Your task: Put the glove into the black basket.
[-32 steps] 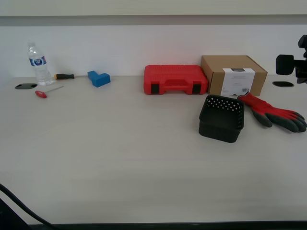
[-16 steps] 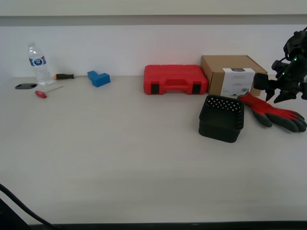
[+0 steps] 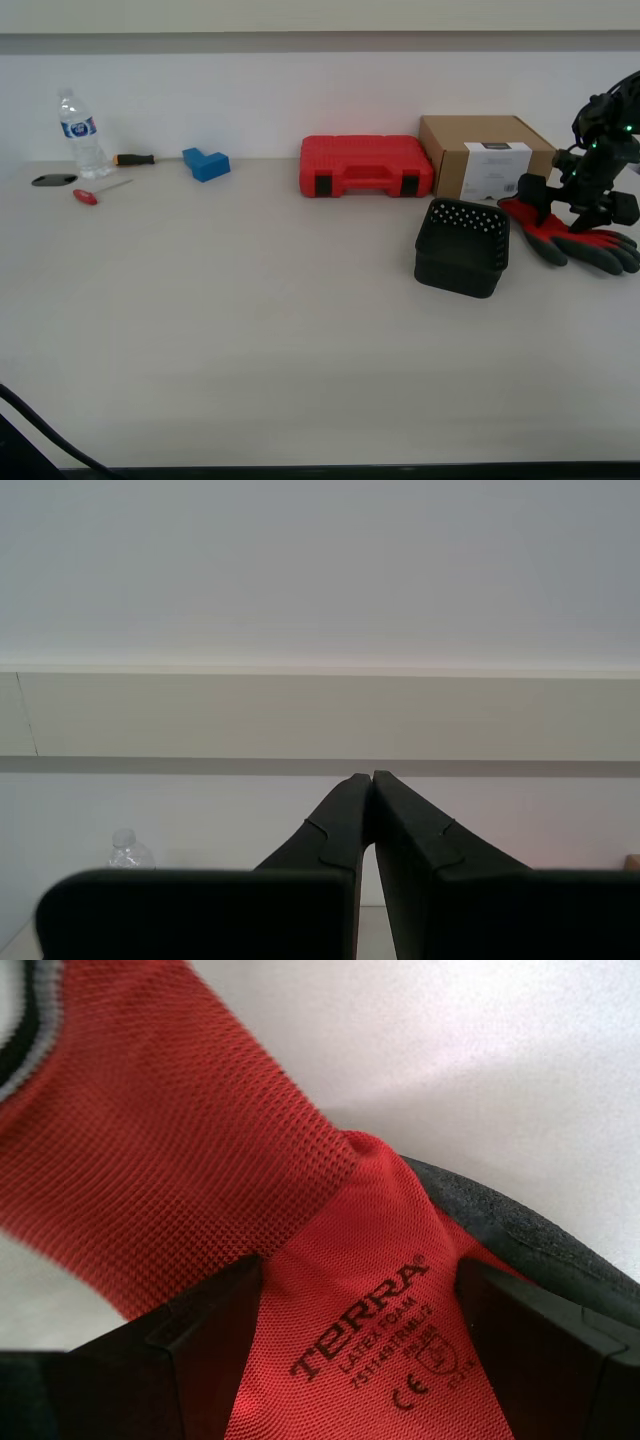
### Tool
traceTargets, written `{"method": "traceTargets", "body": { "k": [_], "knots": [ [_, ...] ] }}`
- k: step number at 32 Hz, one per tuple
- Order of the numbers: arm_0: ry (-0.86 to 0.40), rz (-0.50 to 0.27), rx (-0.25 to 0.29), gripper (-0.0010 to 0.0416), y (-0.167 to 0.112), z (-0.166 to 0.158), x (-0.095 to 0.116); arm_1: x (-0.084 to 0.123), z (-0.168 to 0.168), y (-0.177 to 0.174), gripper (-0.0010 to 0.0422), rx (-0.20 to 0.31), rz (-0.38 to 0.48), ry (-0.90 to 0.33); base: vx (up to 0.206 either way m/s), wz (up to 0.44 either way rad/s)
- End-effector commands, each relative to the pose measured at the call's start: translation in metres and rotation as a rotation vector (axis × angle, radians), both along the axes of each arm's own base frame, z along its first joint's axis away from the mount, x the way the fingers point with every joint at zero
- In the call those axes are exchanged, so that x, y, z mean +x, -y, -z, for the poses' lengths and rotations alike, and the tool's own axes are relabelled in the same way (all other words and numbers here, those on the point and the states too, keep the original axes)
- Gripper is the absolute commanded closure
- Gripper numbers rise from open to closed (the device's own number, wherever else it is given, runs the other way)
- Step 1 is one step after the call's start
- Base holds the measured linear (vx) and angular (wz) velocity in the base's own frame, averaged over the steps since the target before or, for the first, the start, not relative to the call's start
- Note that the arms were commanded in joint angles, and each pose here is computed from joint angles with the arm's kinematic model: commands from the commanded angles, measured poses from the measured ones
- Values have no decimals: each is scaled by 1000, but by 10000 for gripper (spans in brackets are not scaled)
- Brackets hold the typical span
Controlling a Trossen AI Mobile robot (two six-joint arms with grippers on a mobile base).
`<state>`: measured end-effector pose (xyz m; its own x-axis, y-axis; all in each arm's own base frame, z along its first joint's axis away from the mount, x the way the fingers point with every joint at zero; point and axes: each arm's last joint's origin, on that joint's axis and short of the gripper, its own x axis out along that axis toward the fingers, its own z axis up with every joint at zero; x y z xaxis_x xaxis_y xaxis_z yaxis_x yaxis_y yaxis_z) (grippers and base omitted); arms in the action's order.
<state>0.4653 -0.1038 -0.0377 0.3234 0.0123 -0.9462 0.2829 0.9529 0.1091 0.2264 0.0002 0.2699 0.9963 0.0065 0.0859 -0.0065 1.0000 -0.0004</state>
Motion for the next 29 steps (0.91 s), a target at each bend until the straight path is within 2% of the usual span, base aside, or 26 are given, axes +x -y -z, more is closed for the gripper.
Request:
{"method": "traceTargets", "body": {
  "k": [1, 2, 3, 4, 7, 8, 9, 13, 18, 21, 23, 27, 29],
  "knots": [
    [-38, 2, 2, 148, -2, 13, -5, 0, -1, 0, 412, 0, -1, 5, 0, 0],
    [-36, 0, 2, 179, -2, 13, -5, 0, -1, 0, 412, 0, -1, 6, 0, 0],
    [-34, 1, 2, 193, -2, 13, -5, 0, -1, 0, 412, 0, 0, 5, 0, 0],
    [-29, 0, 0, 235, -2, 12, -4, 0, -1, 0, 412, 0, -1, 6, 0, 0],
    [-27, -3, 0, 303, -2, 12, -3, 0, -1, 0, 412, 0, -1, 5, 0, 0],
    [-26, -4, 2, 343, -2, 12, -4, 0, -1, 0, 412, 0, -1, 6, 0, 0],
    [-18, -27, 25, 404, -3, 13, -4, 0, -1, 0, 412, 0, -1, 6, 0, 0],
    [-9, -43, 48, 407, -4, 12, -3, 0, -1, 0, 412, 0, -1, 5, 0, 0],
    [36, -62, 83, 407, -4, -8, 2, 0, -1, 0, 412, 0, 0, 6, 0, 0],
    [94, -67, 69, 407, -3, -39, 9, 0, -1, 0, 412, 1, -1, 6, 0, 0],
    [172, -86, 85, 407, -3, -75, 15, 0, -1, 0, 412, 0, -1, 5, 0, 0],
    [258, -91, 66, 407, -3, -125, 18, 0, 0, 0, 412, 0, -1, -1, 0, 0],
    [277, -93, 63, 407, -3, -140, 17, 0, 0, 0, 412, 0, -1, -1, 0, 0]
  ]
}}
